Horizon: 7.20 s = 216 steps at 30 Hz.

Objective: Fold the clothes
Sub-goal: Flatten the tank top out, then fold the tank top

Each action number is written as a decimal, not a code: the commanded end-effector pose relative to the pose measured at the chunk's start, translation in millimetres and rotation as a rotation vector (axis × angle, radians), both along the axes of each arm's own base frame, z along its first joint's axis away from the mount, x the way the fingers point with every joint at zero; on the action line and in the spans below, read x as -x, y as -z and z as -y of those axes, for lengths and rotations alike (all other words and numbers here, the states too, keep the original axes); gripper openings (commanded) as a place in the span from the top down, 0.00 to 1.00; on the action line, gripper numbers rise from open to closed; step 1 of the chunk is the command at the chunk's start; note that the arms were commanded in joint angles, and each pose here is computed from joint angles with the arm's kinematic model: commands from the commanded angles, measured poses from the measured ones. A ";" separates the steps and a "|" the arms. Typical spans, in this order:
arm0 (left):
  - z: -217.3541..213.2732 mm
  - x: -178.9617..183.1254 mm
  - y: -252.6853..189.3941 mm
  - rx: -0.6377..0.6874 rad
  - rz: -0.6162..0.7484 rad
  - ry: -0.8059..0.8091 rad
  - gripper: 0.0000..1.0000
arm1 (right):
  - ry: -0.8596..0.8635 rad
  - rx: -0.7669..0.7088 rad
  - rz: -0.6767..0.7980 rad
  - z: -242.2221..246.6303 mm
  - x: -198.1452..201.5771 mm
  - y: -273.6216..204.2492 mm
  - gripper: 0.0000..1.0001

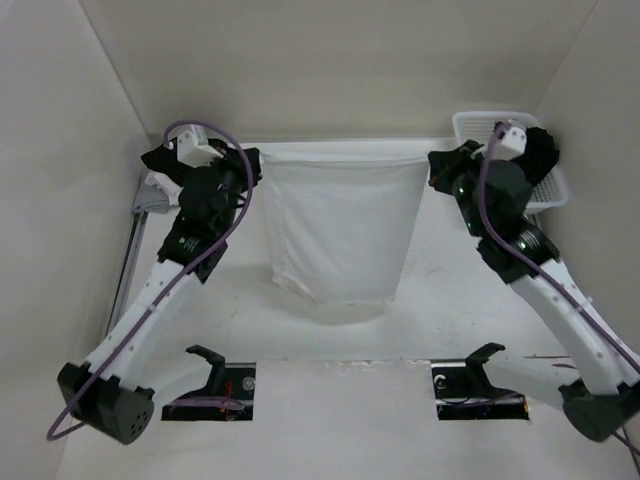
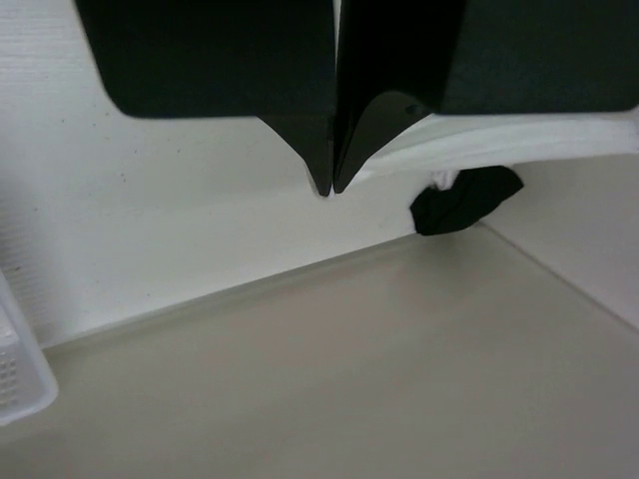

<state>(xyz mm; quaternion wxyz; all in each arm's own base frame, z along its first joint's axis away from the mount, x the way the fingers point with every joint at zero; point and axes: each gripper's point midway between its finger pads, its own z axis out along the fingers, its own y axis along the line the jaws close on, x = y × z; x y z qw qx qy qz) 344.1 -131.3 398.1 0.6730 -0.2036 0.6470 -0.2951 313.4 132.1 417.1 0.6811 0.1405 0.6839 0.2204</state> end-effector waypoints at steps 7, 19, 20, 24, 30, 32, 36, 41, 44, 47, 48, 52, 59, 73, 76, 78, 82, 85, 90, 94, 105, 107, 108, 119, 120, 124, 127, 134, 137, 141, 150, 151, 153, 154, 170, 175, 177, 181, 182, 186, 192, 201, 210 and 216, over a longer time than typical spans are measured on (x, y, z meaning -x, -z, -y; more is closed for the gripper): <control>-26.5 -85.3 -61.4 0.113 0.069 0.024 0.97 | -0.128 -0.059 0.139 -14.8 -68.3 -91.2 1.00; -20.5 -65.5 -13.3 0.110 0.030 0.061 0.97 | -0.125 -0.058 0.017 -10.5 -48.3 -15.4 1.00; -17.1 -63.4 4.3 0.110 0.006 0.067 0.97 | -0.126 -0.066 -0.015 -11.0 -45.5 5.7 1.00; -8.7 -46.5 96.9 0.105 -0.124 0.081 0.97 | -0.149 -0.095 -0.157 -18.6 -28.2 98.6 1.00; -30.2 25.8 245.0 0.103 -0.353 0.059 0.97 | -0.232 -0.082 -0.405 -39.2 34.0 238.5 1.00; -34.5 50.4 270.4 0.103 -0.404 0.064 0.97 | -0.269 -0.086 -0.483 -45.1 62.1 273.3 1.00; -42.5 90.5 296.8 0.122 -0.495 0.054 0.97 | -0.349 -0.146 -0.632 -54.6 121.8 317.6 1.00; -45.9 115.0 306.5 0.123 -0.572 0.039 0.97 | -0.438 -0.144 -0.709 -71.1 161.0 315.2 1.00; -49.3 113.4 300.1 0.127 -0.565 0.017 0.96 | -0.427 -0.110 -0.730 -70.3 162.5 319.4 1.00; -56.7 96.1 287.1 0.131 -0.537 -0.035 0.96 | -0.394 -0.108 -0.667 -69.5 139.6 302.9 1.00; -58.5 87.4 281.1 0.131 -0.524 -0.051 0.96 | -0.379 -0.107 -0.636 -68.1 127.4 294.2 1.00; -59.6 46.6 261.7 0.137 -0.468 -0.093 0.96 | -0.307 -0.088 -0.545 -59.0 73.9 268.7 0.99; -54.3 -26.7 238.8 0.146 -0.398 -0.129 0.97 | -0.210 -0.088 -0.516 -44.5 -17.5 256.3 0.99; -56.1 -112.2 281.0 0.123 -0.461 -0.191 0.78 | -0.129 -0.140 -0.530 -49.7 -138.4 289.3 0.59; -54.1 -82.1 272.8 0.091 -0.439 -0.172 0.76 | -0.106 -0.116 -0.506 -45.1 -112.9 286.8 0.48; -52.6 -54.9 284.4 0.058 -0.467 -0.159 0.75 | -0.064 -0.091 -0.511 -35.3 -89.1 296.5 0.44; -57.4 7.0 331.2 0.015 -0.610 -0.141 0.68 | -0.079 -0.056 -0.568 -36.4 -33.6 327.0 0.63; -49.0 35.2 353.0 0.008 -0.691 -0.080 0.62 | -0.123 -0.063 -0.643 -43.8 2.7 350.2 0.91; -23.2 47.0 348.9 0.050 -0.694 0.065 0.54 | -0.162 -0.068 -0.683 -46.7 39.2 361.6 0.70; -13.6 46.8 350.5 0.044 -0.692 0.101 0.52 | -0.138 -0.083 -0.692 -38.1 50.6 366.3 0.57; -14.0 55.2 365.7 0.087 -0.733 0.100 0.64 | -0.179 -0.087 -0.741 -47.5 54.6 378.2 0.57; -15.9 56.4 363.9 0.092 -0.728 0.090 0.65 | -0.187 -0.089 -0.744 -48.6 55.4 378.2 0.57; -16.5 56.9 363.6 0.092 -0.728 0.086 0.66 | -0.191 -0.091 -0.748 -49.8 55.7 378.6 0.57; -22.5 53.2 365.3 0.097 -0.728 0.046 0.74 | -0.229 -0.122 -0.800 -65.1 53.3 395.7 0.62; -23.8 53.1 364.9 0.098 -0.725 0.042 0.72 | -0.233 -0.120 -0.808 -66.5 53.1 398.5 0.66; -27.1 52.2 361.2 0.107 -0.708 0.036 0.69 | -0.227 -0.133 -0.798 -66.9 51.0 396.6 0.75; -26.1 52.2 357.8 0.108 -0.697 0.047 0.68 | -0.226 -0.140 -0.790 -64.7 51.7 394.3 0.74; -20.1 54.5 352.7 0.109 -0.676 0.076 0.66 | -0.224 -0.140 -0.786 -64.0 52.7 393.3 0.64; -16.5 56.4 351.2 0.103 -0.666 0.092 0.64 | -0.224 -0.139 -0.786 -63.7 53.0 393.4 0.64; -20.4 55.9 358.9 0.075 -0.692 0.088 0.70 | -0.224 -0.136 -0.788 -63.8 52.8 394.5 0.64; -34.4 51.7 369.4 0.096 -0.726 0.029 0.78 | -0.225 -0.137 -0.790 -64.3 54.0 394.6 0.73; -35.2 52.3 369.3 0.101 -0.725 0.023 0.75 | -0.225 -0.137 -0.792 -64.6 53.5 394.9 0.73; -37.3 53.1 369.5 0.112 -0.720 0.010 0.72 | -0.225 -0.135 -0.793 -64.9 53.0 395.2 0.73; -37.3 53.3 369.7 0.114 -0.719 0.010 0.72 | -0.228 -0.133 -0.796 -65.4 53.2 396.1 0.74; -27.4 47.0 336.2 0.165 -0.622 0.047 0.99 | -0.239 -0.164 -0.683 -64.4 49.1 361.2 0.97; -25.0 55.5 261.3 0.182 -0.462 0.059 1.00 | -0.258 -0.126 -0.548 -56.3 70.5 296.0 0.97; -29.7 65.4 226.5 0.173 -0.398 0.044 1.00 | -0.253 -0.107 -0.493 -45.9 84.7 263.0 0.97; -42.9 90.6 152.7 0.155 -0.254 0.016 1.00 | -0.245 -0.103 -0.388 -19.0 115.6 194.6 0.97; -45.8 97.7 136.1 0.150 -0.224 0.014 1.00 | -0.253 -0.107 -0.370 -14.1 123.7 180.3 0.97; -57.4 121.9 85.9 0.145 -0.143 -0.001 1.00 | -0.320 -0.130 -0.316 -6.3 151.0 131.3 0.97; -55.6 118.6 106.7 0.129 -0.221 -0.022 0.99 | -0.389 -0.053 -0.378 -35.3 151.5 139.6 0.94; -48.1 80.5 198.1 0.054 -0.442 -0.086 0.99 | -0.409 -0.065 -0.521 -56.2 92.5 221.6 0.95; -37.9 -34.2 226.9 0.060 -0.430 -0.138 0.99 | -0.238 -0.134 -0.531 -31.3 -22.0 246.9 0.95; -30.8 -85.4 238.7 0.050 -0.442 -0.152 0.99 | -0.179 -0.142 -0.571 -20.1 -83.1 270.1 0.94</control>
